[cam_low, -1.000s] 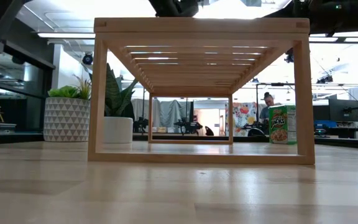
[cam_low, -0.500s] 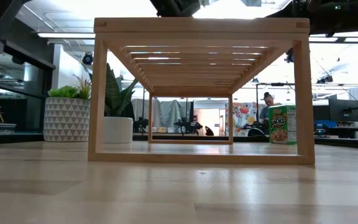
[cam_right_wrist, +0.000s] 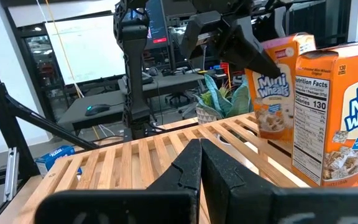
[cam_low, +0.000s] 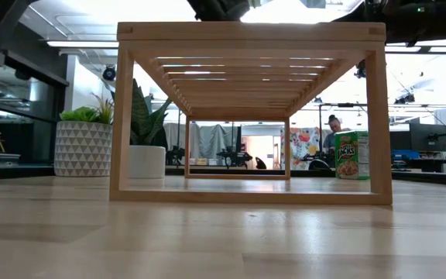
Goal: Stack cereal on shelf
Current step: Put the orange cereal box on the shelf aligned with the other orange cereal box
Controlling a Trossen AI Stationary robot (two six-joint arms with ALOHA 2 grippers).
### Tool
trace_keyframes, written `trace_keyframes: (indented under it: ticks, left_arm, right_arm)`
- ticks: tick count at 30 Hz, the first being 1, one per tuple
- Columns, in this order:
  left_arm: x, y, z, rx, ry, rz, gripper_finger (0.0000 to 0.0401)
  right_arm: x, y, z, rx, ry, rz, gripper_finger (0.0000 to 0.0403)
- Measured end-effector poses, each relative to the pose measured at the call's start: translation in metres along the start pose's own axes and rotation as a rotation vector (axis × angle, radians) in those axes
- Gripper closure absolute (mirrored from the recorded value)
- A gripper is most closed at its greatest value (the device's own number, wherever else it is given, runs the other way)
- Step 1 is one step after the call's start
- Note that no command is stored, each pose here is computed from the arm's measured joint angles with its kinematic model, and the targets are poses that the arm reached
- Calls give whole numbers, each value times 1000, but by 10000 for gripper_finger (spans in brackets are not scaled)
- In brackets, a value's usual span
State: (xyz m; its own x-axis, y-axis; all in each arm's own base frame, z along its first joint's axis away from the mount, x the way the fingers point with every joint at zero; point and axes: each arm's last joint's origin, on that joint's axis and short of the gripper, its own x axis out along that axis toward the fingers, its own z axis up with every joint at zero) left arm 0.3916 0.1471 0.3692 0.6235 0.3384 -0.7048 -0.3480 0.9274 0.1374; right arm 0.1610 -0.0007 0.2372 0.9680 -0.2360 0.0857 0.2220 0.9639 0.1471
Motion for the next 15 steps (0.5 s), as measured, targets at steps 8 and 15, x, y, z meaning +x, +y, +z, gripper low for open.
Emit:
trace_keyframes:
  ticks: [8, 15]
  left_arm:
    - [0, -1, -2, -11, 20, -28, 232]
    - [0, 2, 4, 36, -41, 45, 232]
  right_arm:
    - [0, 0, 0, 0, 0, 0, 403]
    - [0, 0, 0, 0, 0, 0, 403]
